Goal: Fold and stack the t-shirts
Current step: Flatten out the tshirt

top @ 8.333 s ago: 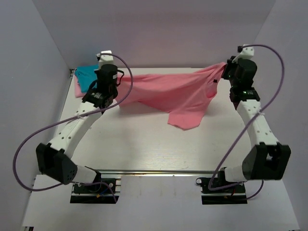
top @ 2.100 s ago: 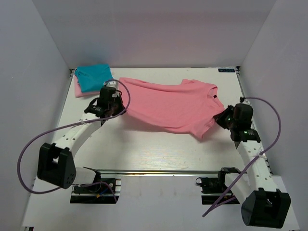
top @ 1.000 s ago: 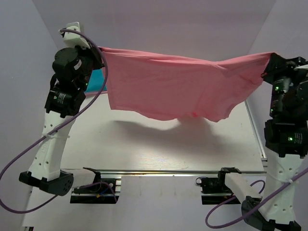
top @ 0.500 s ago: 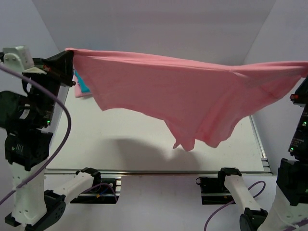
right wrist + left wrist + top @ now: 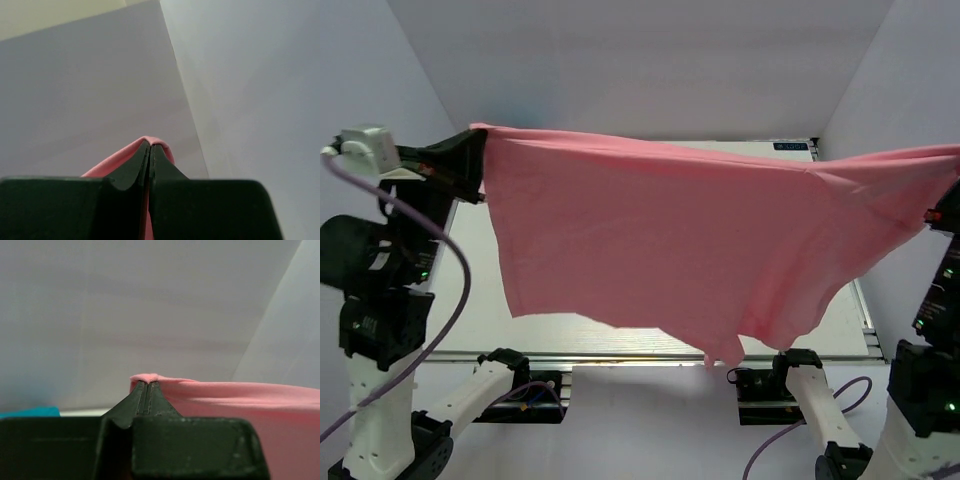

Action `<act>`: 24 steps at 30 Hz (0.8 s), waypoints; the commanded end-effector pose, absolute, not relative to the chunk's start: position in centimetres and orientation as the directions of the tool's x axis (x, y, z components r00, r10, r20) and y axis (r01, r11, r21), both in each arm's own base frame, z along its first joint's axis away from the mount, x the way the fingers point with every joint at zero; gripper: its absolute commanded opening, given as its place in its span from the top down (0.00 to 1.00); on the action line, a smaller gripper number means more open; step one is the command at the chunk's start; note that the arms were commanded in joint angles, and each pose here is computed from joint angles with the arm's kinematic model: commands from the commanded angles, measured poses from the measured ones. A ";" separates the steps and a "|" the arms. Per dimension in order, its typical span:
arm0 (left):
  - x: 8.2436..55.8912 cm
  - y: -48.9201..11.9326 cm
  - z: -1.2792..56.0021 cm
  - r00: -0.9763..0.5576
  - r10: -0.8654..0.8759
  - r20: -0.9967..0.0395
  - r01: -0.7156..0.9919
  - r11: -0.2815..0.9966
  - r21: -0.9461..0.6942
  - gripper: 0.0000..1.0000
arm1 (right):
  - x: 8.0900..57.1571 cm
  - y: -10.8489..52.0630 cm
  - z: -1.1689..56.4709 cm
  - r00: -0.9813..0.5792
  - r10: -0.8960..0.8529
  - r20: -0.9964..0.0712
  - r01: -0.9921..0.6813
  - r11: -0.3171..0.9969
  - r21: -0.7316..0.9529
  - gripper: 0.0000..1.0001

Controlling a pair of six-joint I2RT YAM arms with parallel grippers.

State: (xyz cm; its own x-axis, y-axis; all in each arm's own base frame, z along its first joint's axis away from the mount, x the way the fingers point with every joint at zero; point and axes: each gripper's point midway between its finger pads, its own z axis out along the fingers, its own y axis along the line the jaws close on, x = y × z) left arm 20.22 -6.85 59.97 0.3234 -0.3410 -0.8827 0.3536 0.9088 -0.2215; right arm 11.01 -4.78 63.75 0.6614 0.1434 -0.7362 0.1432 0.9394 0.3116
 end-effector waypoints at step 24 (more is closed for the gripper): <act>50.2 -9.0 17.6 -0.446 -0.302 -0.843 -0.360 0.922 -0.140 1.00 | 48.1 -2.2 26.5 -0.132 0.311 -0.941 0.201 0.938 0.282 1.00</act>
